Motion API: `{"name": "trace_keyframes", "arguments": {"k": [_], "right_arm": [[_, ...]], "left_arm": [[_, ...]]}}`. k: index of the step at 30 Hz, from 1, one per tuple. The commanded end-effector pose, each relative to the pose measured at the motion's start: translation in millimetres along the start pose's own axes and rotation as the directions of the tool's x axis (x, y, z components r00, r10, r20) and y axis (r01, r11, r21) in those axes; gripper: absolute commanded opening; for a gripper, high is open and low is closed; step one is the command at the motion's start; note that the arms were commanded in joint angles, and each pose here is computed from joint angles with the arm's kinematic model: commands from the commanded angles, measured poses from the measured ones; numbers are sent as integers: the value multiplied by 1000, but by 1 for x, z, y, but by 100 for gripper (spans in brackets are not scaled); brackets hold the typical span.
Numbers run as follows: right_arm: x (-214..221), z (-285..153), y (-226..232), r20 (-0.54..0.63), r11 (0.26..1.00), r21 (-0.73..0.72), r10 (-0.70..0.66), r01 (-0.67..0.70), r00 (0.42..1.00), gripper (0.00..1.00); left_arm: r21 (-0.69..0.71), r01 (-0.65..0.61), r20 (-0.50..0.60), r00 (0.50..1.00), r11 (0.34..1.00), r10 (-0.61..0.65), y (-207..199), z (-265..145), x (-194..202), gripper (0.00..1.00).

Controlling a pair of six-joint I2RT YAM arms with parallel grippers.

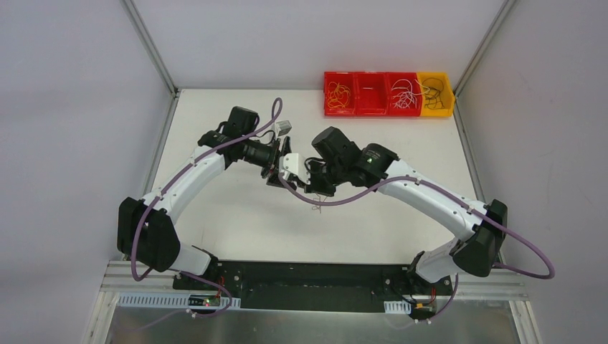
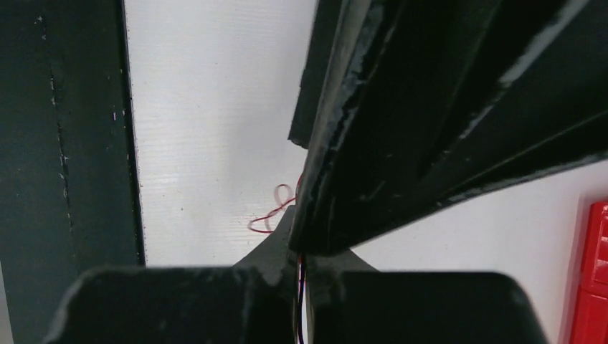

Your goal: Untangle the cables

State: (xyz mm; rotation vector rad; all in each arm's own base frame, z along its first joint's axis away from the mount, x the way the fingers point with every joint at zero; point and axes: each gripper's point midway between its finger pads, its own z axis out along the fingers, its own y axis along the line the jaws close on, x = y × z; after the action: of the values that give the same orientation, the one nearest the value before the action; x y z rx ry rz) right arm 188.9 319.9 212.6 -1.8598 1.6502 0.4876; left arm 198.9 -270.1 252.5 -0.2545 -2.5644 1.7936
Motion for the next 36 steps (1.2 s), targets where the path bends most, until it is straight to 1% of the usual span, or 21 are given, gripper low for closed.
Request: {"name": "trace_keyframes", "arguments": {"k": [1,2,3,4,7,8,10,13,14,15,16,18,19,21,23,27,31,32,36], "right_arm": [[-13,-26,-19,87,996,45,67,-71,994,0],[-12,-29,-27,97,993,64,88,-95,991,0],[-10,-33,-39,111,988,89,118,-128,987,0],[-9,-38,-52,131,979,116,151,-167,980,0],[0,-56,-104,186,937,225,227,-266,956,0],[5,-59,-123,196,920,270,238,-285,951,0],[20,-70,-169,225,855,387,277,-346,934,0],[46,-86,-246,313,699,531,364,-479,877,0],[56,-93,-272,351,630,576,385,-521,854,0],[58,-104,-301,405,559,620,373,-551,835,0],[73,-104,-319,418,501,647,397,-575,817,0],[84,-120,-362,474,370,707,384,-602,792,0],[95,-122,-378,490,309,725,397,-616,776,0],[108,-123,-408,531,216,742,389,-635,753,0],[118,-122,-433,572,151,743,363,-652,736,0],[140,-118,-472,588,23,785,286,-619,757,0],[159,-115,-492,570,-44,816,233,-577,788,0],[165,-117,-494,572,-60,816,231,-575,787,0],[186,-131,-490,613,-93,786,248,-611,750,0]], "left_arm": [[9,-83,77,994,997,82,-15,-19,-20,79],[-7,-91,125,988,996,91,-14,-29,-31,90],[-31,-94,182,978,995,98,-11,-41,-43,97],[-57,-91,238,966,994,102,-6,-54,-55,99],[-164,-53,408,906,985,117,17,-96,-87,99],[-191,-47,443,887,980,128,23,-107,-93,99],[-236,-33,486,861,971,148,32,-120,-98,99],[-296,-32,506,842,955,186,43,-126,-97,99],[-307,-29,509,840,951,189,45,-126,-96,99],[-317,-20,513,837,948,189,49,-127,-96,99],[-323,-13,515,836,946,187,52,-127,-96,99],[-330,-7,518,835,944,187,54,-127,-96,99],[-335,-5,520,833,942,190,55,-128,-96,99],[-344,0,524,830,939,192,57,-129,-97,99],[-350,6,525,829,937,191,59,-129,-97,99],[-356,25,525,832,934,178,67,-128,-95,99],[-353,36,523,836,935,165,71,-126,-94,99],[-353,37,522,837,935,164,72,-126,-95,99],[-348,52,521,841,936,147,76,-125,-95,99]]}}
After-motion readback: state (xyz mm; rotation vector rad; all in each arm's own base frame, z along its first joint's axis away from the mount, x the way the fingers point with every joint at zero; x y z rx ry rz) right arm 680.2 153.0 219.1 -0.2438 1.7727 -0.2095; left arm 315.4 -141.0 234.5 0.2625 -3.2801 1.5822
